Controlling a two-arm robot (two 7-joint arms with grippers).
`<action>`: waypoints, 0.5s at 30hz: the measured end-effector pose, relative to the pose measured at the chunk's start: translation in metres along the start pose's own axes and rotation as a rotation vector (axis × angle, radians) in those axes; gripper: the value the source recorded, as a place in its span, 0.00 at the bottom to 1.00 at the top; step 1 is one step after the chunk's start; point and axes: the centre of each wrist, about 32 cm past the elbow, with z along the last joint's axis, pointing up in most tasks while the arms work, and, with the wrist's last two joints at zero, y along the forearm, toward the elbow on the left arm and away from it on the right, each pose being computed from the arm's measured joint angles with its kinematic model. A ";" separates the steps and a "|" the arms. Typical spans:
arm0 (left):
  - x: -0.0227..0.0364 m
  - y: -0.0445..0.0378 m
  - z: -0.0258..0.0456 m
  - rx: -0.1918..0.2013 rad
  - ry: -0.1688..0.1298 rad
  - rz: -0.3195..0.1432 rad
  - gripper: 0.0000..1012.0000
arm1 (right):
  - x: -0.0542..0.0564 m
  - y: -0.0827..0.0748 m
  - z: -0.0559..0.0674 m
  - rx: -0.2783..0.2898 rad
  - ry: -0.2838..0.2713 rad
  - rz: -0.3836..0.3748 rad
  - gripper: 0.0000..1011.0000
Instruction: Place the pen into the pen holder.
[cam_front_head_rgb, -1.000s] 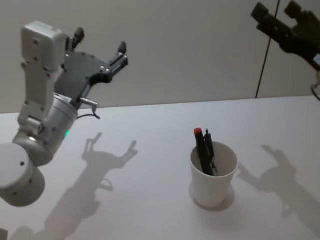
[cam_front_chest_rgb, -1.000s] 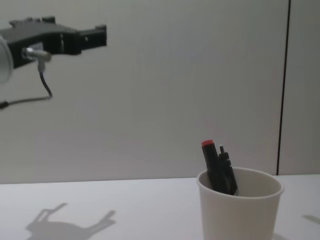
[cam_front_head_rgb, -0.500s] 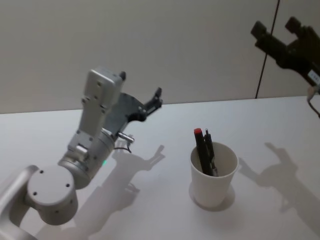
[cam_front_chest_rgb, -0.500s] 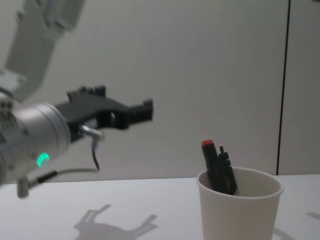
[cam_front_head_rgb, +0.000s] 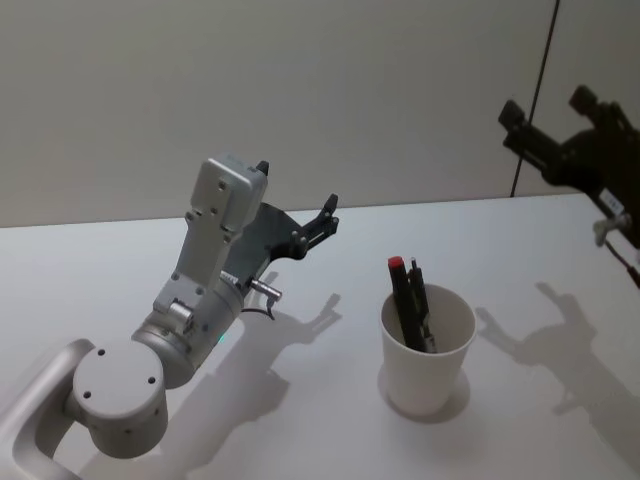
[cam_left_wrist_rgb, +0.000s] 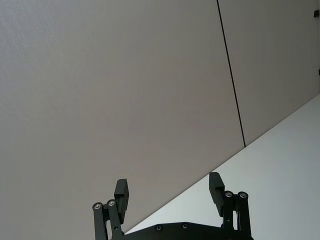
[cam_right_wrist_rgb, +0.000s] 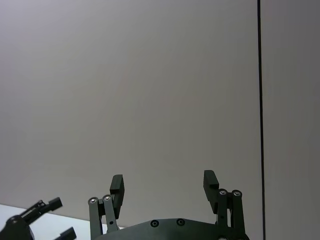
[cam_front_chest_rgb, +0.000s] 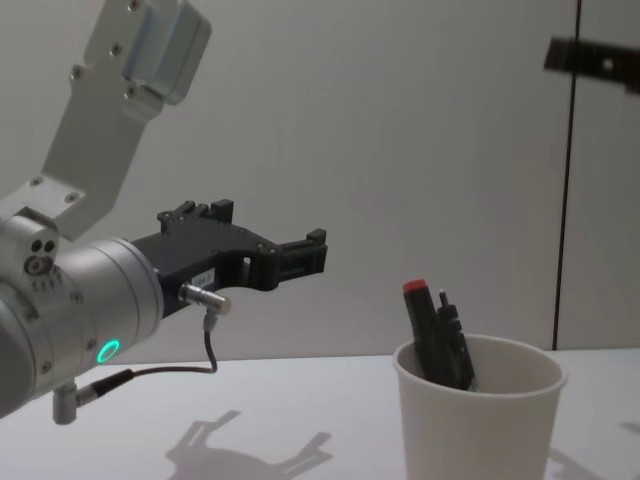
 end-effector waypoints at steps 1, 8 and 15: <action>-0.0001 0.0000 0.0000 0.000 0.000 0.000 0.99 | 0.000 -0.001 -0.004 -0.006 -0.009 -0.006 0.99; -0.0001 0.0000 -0.0002 0.001 0.000 0.000 0.99 | 0.000 -0.005 -0.022 -0.038 -0.045 -0.035 0.99; -0.0001 0.0000 -0.0002 0.001 0.000 0.000 0.99 | -0.001 -0.011 -0.042 -0.079 -0.085 -0.064 0.99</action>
